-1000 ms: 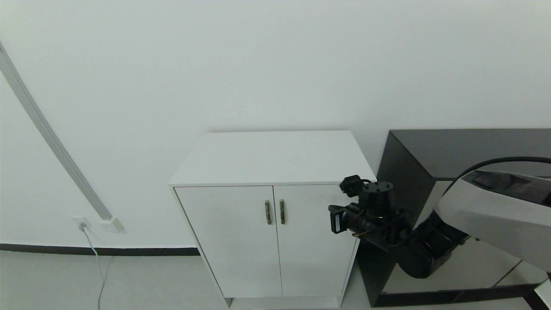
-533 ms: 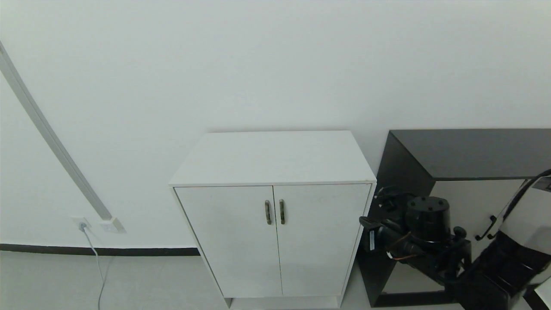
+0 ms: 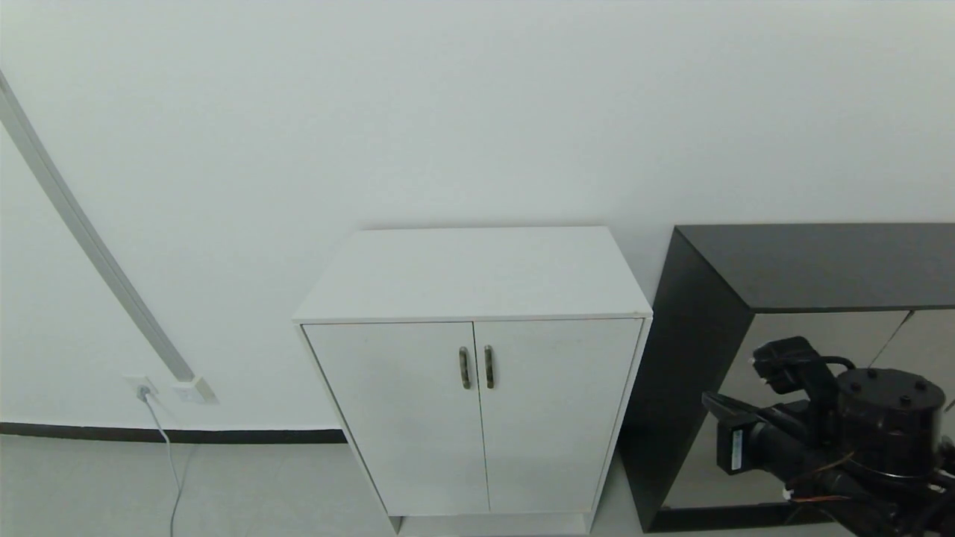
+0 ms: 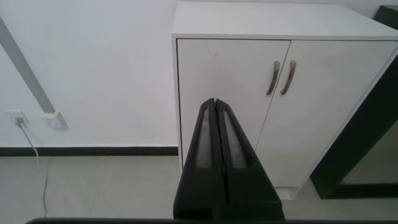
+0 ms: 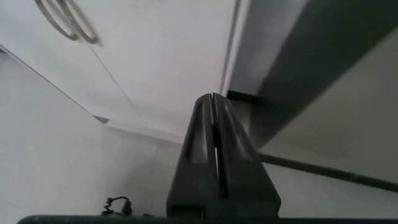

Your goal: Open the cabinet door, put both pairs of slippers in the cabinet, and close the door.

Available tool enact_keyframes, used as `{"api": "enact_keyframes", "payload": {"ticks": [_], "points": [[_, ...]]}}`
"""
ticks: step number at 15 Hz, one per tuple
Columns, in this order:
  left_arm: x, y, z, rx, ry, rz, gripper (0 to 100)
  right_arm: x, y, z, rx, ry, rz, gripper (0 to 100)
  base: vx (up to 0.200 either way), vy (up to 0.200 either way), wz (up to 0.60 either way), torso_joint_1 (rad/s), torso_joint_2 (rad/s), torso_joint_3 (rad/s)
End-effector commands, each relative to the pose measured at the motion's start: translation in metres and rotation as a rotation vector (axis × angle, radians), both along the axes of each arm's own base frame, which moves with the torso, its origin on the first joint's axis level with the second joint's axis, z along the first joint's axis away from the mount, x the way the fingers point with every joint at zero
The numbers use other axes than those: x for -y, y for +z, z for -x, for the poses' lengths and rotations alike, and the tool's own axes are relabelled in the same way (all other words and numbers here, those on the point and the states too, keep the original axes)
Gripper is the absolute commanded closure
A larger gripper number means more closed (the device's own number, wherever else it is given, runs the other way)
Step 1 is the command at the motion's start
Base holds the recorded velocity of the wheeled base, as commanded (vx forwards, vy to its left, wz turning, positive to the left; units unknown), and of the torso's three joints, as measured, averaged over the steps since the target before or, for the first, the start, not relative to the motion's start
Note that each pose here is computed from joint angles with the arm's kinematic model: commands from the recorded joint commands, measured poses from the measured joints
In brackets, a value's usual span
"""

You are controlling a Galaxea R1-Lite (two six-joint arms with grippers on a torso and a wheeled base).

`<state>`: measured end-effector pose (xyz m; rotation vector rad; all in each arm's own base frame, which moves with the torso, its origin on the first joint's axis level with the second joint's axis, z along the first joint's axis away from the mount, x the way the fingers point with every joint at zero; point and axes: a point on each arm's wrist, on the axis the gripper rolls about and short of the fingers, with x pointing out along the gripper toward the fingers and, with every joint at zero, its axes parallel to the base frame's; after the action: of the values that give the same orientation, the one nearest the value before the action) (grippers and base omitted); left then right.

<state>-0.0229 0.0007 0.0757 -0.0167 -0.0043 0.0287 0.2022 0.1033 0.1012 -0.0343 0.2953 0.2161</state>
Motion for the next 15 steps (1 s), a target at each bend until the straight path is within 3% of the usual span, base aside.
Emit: {"api": "enact_keyframes", "payload": {"ticks": [1,9,15], "points": [[0.0,0.0,0.0,-0.001,0.0,0.0,100,0.026,0.009,0.016,0.034,-0.075,0.013,100,0.0,0.0,0.0,0.0,0.0,0.0],[0.0,0.0,0.0,-0.001,0.0,0.0,100,0.093,0.011,0.063,0.025,-0.36,0.05,100,0.0,0.0,0.0,0.0,0.0,0.0],[0.0,0.0,0.0,-0.001,0.0,0.0,100,0.099,0.012,0.121,-0.034,-0.309,0.05,100,0.0,0.0,0.0,0.0,0.0,0.0]]}}
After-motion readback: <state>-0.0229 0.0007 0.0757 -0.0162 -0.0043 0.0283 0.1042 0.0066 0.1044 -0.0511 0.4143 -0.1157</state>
